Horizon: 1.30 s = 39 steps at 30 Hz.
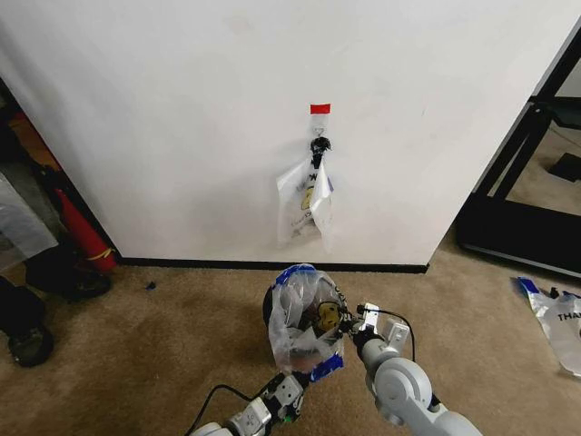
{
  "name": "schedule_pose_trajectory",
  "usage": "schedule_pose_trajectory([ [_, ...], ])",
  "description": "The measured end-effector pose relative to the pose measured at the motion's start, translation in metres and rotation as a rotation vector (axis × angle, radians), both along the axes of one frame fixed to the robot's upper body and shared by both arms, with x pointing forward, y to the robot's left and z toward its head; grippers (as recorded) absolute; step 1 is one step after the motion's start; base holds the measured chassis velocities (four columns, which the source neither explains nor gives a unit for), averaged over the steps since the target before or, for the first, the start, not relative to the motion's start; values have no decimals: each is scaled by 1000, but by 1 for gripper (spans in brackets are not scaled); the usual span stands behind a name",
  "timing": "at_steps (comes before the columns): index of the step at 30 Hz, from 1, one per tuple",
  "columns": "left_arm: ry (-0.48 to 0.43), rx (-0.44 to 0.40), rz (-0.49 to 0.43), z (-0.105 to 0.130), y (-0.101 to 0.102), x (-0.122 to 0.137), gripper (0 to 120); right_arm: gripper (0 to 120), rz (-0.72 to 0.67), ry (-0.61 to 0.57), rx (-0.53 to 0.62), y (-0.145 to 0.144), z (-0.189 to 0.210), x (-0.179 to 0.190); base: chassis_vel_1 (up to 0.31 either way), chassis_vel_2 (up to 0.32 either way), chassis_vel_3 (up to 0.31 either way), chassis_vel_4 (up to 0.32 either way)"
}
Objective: Pick up the garbage bag from the wall and place it over the trash bin.
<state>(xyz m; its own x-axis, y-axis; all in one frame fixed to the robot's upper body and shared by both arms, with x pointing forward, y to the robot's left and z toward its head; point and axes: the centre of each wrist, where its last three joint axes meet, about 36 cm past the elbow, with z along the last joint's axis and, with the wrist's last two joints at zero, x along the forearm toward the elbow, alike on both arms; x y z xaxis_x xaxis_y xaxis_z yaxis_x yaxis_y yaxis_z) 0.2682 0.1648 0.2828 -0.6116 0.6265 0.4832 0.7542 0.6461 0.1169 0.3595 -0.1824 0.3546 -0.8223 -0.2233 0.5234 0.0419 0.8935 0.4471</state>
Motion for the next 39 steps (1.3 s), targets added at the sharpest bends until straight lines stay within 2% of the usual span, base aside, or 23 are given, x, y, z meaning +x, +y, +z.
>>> schedule_pose_trajectory([
  [6,-13,28,39,-15,5,18,0,1,2,2,0,0,0,-1,0,0,0,0],
  [14,-11,47,74,-41,5,25,0,1,5,5,-4,0,-1,0,0,0,0,0],
  [25,-24,44,116,-56,1,40,0,1,7,6,-2,1,-2,-1,0,0,0,0],
  [28,-65,32,138,-61,1,40,0,1,6,7,-1,1,-2,0,0,0,0,0],
  [33,-76,12,131,-47,7,28,13,1,8,7,-5,0,-3,0,0,0,0,0],
  [36,-79,8,93,-25,13,15,27,1,9,5,-6,-1,-3,2,0,0,0,0],
  [39,-79,1,65,-15,15,8,34,1,8,4,-5,0,-3,3,0,0,0,0],
])
